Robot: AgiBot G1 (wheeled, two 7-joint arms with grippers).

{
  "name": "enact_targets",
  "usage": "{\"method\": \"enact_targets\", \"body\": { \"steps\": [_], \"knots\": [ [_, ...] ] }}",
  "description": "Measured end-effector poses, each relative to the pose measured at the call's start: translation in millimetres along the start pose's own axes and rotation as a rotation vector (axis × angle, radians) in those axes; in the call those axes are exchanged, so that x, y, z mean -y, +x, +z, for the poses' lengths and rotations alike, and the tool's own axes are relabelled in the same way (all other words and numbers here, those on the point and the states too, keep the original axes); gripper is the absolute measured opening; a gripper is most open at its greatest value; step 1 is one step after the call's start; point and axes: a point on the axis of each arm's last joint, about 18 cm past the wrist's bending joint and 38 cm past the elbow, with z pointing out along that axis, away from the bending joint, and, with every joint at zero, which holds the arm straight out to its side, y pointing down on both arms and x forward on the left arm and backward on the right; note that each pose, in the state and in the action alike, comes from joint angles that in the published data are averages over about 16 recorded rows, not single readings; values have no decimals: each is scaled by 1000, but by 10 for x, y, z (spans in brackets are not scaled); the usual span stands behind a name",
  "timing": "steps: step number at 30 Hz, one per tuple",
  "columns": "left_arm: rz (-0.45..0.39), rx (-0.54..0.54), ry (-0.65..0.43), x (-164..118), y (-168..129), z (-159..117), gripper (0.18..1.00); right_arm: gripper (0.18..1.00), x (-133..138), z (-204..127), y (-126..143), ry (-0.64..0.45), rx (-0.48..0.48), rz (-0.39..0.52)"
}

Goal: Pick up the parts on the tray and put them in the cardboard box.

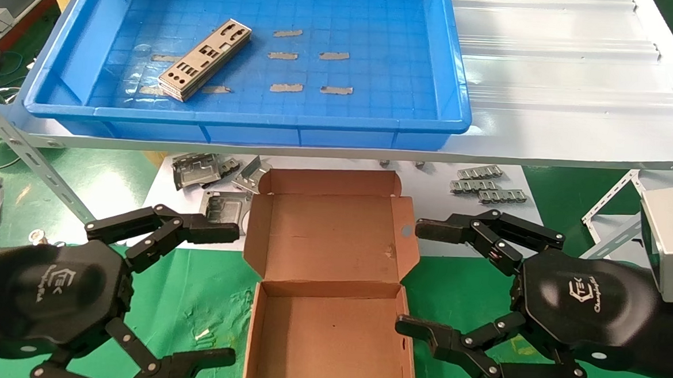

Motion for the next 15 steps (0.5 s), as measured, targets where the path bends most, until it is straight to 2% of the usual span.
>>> {"method": "enact_targets", "body": {
  "steps": [15],
  "knots": [
    [0, 0, 0, 0, 0, 0, 1001, 981, 0, 0, 0, 0, 0, 0]
  ]
}}
